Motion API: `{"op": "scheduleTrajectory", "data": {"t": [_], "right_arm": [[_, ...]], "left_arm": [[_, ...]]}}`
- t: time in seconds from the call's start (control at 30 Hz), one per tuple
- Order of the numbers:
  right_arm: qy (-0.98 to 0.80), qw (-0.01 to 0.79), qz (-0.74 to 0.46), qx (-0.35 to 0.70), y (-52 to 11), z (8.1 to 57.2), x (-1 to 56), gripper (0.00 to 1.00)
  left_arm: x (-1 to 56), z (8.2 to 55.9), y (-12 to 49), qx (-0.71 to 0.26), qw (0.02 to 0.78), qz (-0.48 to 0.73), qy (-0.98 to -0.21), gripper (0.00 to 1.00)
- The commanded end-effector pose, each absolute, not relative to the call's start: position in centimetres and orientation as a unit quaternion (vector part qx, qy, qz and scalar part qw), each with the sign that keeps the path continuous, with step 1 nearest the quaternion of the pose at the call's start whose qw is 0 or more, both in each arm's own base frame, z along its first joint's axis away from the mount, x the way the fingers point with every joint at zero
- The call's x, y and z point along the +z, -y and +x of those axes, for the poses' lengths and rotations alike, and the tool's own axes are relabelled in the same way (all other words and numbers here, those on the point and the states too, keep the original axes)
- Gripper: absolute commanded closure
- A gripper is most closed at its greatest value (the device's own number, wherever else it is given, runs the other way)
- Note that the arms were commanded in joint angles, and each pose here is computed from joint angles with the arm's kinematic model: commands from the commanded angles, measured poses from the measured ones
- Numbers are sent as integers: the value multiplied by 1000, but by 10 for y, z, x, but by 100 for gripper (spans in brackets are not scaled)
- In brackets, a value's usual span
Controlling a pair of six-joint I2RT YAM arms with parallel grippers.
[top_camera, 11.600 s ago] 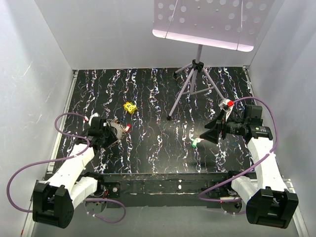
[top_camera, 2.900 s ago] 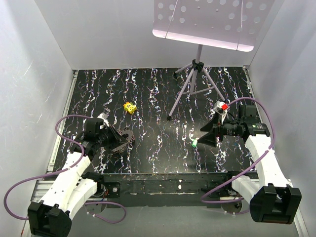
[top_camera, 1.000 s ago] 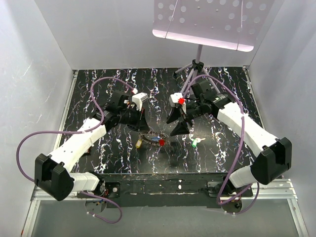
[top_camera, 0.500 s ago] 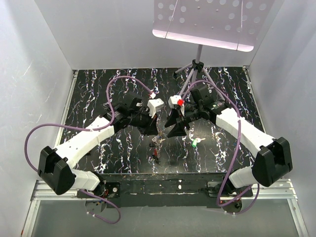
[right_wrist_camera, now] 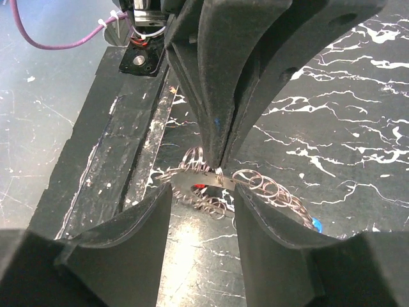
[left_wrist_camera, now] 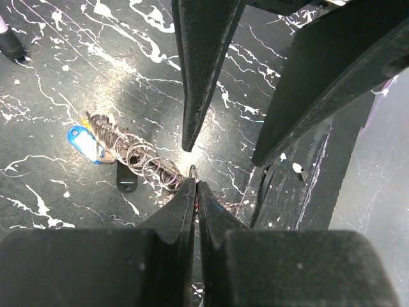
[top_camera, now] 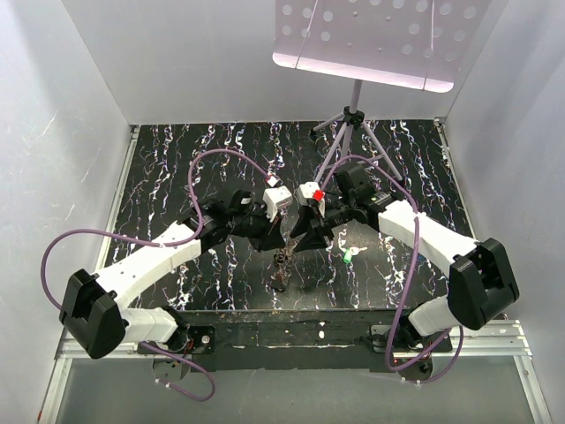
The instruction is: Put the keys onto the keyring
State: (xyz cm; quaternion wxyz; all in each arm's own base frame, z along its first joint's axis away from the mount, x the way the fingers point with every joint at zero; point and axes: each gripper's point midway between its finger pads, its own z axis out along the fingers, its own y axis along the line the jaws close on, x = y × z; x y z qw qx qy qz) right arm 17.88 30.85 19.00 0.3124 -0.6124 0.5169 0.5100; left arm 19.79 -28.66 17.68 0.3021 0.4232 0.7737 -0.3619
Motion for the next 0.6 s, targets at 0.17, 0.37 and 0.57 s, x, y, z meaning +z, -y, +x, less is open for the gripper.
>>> {"op": "scheduleTrajectory", "data": {"t": [0.17,0.37,0.57], "right_arm": [[-488,314,-628,519,-319,173,186,51],[-488,307,-627,524,-319,171,183,56],[-486,301,-628,528,-321,169,182,63]], "left_arm": [[205,193,294,-393,352,428,-734,100],[205,192,294,-395,356,428,-731,100],[207,192,294,-397,359,428,-728,100]]}}
